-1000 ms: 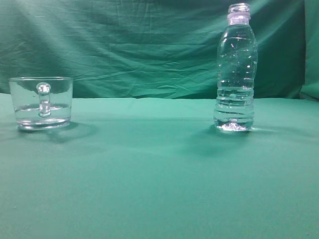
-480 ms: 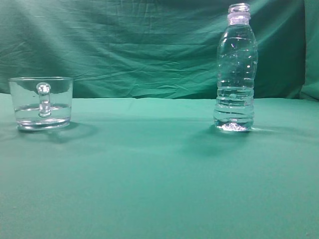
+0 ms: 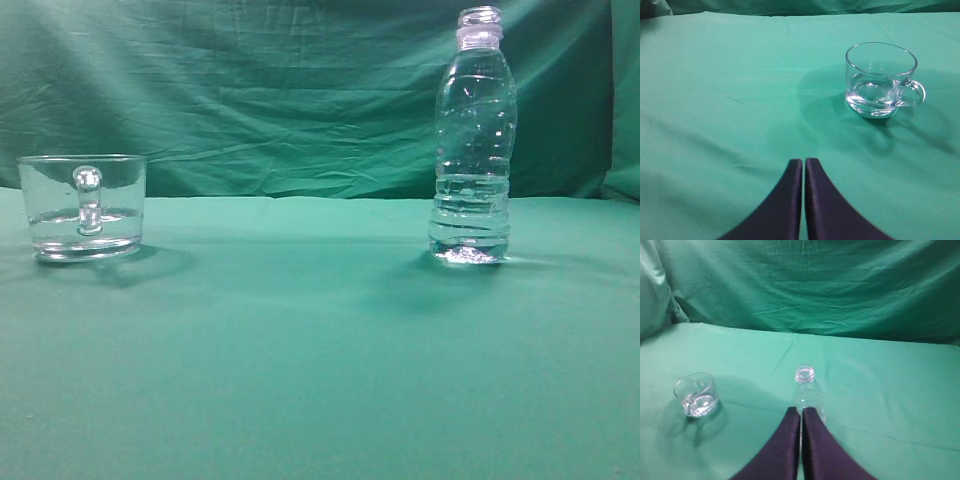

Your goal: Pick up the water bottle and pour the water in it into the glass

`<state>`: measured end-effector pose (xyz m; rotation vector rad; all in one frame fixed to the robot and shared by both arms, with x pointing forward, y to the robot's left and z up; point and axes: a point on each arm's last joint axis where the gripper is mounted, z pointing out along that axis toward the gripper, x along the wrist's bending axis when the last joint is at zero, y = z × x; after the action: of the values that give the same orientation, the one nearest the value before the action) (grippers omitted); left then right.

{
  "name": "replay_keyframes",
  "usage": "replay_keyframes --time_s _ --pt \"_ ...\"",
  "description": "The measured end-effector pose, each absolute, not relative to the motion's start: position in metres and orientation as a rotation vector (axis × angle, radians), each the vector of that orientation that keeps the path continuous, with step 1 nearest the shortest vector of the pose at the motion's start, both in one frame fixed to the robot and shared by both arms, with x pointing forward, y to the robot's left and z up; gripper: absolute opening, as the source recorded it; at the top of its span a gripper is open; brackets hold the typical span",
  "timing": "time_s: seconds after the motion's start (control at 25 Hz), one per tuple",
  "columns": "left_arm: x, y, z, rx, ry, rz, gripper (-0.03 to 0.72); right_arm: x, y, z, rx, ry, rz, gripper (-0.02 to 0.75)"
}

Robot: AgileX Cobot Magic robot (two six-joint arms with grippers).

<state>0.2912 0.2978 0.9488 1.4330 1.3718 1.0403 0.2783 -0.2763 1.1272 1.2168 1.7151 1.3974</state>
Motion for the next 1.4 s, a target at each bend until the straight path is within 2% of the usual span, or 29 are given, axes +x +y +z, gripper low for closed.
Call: replay_keyframes --time_s 0.32,0.8,1.4 --pt "0.291 0.298 0.949 1.433 1.372 1.040 0.000 0.287 -0.282 1.067 1.256 1.606 1.299 0.000" --pt "0.291 0.298 0.949 1.433 1.372 1.040 0.000 0.289 -0.290 0.949 1.405 1.542 1.158 0.000" --pt "0.291 0.298 0.949 1.434 1.371 1.042 0.000 0.290 -0.290 0.945 1.403 1.532 1.165 0.000"
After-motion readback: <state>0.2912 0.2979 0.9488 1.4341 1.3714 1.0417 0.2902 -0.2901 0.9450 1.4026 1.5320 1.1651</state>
